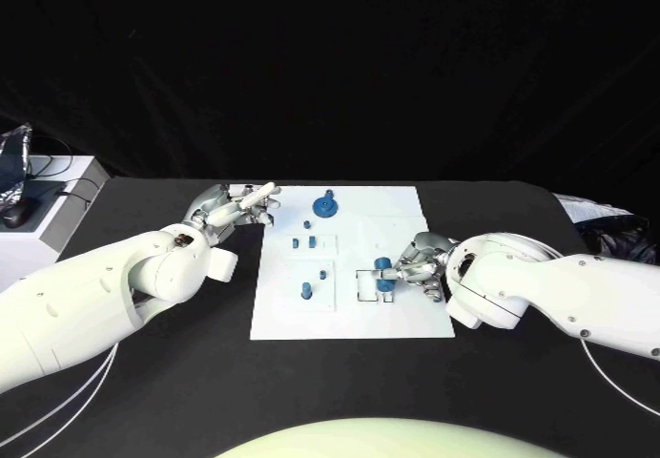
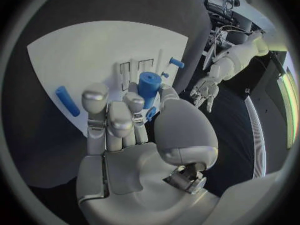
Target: Assemble the parts on the task board
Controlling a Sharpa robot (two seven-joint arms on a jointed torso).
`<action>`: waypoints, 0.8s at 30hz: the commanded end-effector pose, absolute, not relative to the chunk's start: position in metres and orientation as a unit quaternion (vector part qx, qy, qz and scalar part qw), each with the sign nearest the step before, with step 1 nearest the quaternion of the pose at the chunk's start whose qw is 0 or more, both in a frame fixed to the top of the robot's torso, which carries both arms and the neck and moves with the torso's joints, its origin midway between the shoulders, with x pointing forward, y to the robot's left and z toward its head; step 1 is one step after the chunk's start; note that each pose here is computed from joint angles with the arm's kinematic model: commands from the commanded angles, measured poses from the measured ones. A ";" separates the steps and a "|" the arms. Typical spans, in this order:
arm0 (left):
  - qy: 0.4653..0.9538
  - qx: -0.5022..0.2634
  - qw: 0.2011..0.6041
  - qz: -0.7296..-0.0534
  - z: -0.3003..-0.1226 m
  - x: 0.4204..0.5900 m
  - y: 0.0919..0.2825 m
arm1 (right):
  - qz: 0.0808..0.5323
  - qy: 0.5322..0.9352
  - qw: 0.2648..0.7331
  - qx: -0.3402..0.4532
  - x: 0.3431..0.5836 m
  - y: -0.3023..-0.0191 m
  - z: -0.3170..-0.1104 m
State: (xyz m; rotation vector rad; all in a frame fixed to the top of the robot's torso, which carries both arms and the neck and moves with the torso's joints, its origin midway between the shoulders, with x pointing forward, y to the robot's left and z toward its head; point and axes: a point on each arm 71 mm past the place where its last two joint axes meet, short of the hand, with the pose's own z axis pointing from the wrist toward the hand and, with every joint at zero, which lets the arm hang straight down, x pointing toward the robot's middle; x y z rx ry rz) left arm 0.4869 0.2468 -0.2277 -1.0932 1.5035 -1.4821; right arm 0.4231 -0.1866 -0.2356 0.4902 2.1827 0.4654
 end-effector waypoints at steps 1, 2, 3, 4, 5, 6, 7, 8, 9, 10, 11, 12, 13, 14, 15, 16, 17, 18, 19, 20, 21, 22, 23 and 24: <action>0.587 -0.421 0.364 -0.588 -0.226 0.485 0.241 | 0.187 0.872 0.409 0.194 0.422 -0.181 -0.241; 0.587 -0.420 0.363 -0.589 -0.226 0.485 0.241 | 0.187 0.872 0.410 0.192 0.423 -0.179 -0.242; 0.587 -0.420 0.362 -0.589 -0.226 0.485 0.240 | 0.187 0.872 0.412 0.189 0.423 -0.177 -0.243; 0.587 -0.420 0.362 -0.590 -0.226 0.485 0.240 | 0.187 0.871 0.414 0.187 0.424 -0.176 -0.245; 0.587 -0.419 0.362 -0.591 -0.225 0.484 0.239 | 0.186 0.871 0.415 0.185 0.424 -0.175 -0.245; 0.587 -0.419 0.361 -0.591 -0.225 0.484 0.239 | 0.185 0.871 0.417 0.184 0.425 -0.174 -0.246; 0.587 -0.419 0.360 -0.591 -0.225 0.484 0.238 | 0.185 0.871 0.418 0.183 0.425 -0.173 -0.247; 0.588 -0.419 0.360 -0.592 -0.225 0.484 0.238 | 0.184 0.871 0.417 0.184 0.425 -0.173 -0.248; 0.588 -0.419 0.360 -0.592 -0.225 0.484 0.238 | 0.184 0.871 0.417 0.185 0.426 -0.173 -0.249; 0.588 -0.418 0.359 -0.592 -0.225 0.484 0.237 | 0.184 0.871 0.417 0.185 0.426 -0.172 -0.250; 0.588 -0.418 0.359 -0.592 -0.225 0.484 0.237 | 0.184 0.871 0.416 0.185 0.426 -0.172 -0.250; 0.588 -0.418 0.359 -0.592 -0.225 0.483 0.237 | 0.184 0.871 0.416 0.184 0.426 -0.171 -0.251; 0.588 -0.418 0.359 -0.592 -0.225 0.483 0.237 | 0.184 0.872 0.416 0.183 0.426 -0.171 -0.251; 0.588 -0.418 0.359 -0.592 -0.225 0.483 0.237 | 0.184 0.872 0.415 0.183 0.426 -0.170 -0.251; 0.588 -0.418 0.359 -0.592 -0.225 0.483 0.237 | 0.185 0.872 0.415 0.182 0.426 -0.169 -0.251; 0.588 -0.418 0.359 -0.592 -0.225 0.483 0.237 | 0.186 0.872 0.415 0.181 0.426 -0.168 -0.252; 0.588 -0.418 0.359 -0.592 -0.225 0.483 0.237 | 0.187 0.872 0.415 0.178 0.426 -0.167 -0.252; 0.589 -0.418 0.358 -0.592 -0.225 0.483 0.237 | 0.187 0.872 0.416 0.177 0.426 -0.166 -0.252; 0.589 -0.418 0.358 -0.592 -0.225 0.483 0.237 | 0.187 0.873 0.416 0.175 0.426 -0.165 -0.252; 0.589 -0.419 0.358 -0.591 -0.225 0.483 0.237 | 0.187 0.873 0.416 0.175 0.426 -0.165 -0.252; 0.590 -0.419 0.357 -0.591 -0.225 0.483 0.237 | 0.187 0.873 0.415 0.173 0.426 -0.165 -0.253; 0.590 -0.419 0.357 -0.591 -0.225 0.483 0.237 | 0.186 0.874 0.415 0.172 0.426 -0.164 -0.253; 0.590 -0.419 0.356 -0.591 -0.225 0.483 0.237 | 0.185 0.875 0.414 0.171 0.426 -0.164 -0.253; 0.590 -0.419 0.356 -0.591 -0.225 0.483 0.237 | 0.184 0.875 0.413 0.170 0.426 -0.164 -0.254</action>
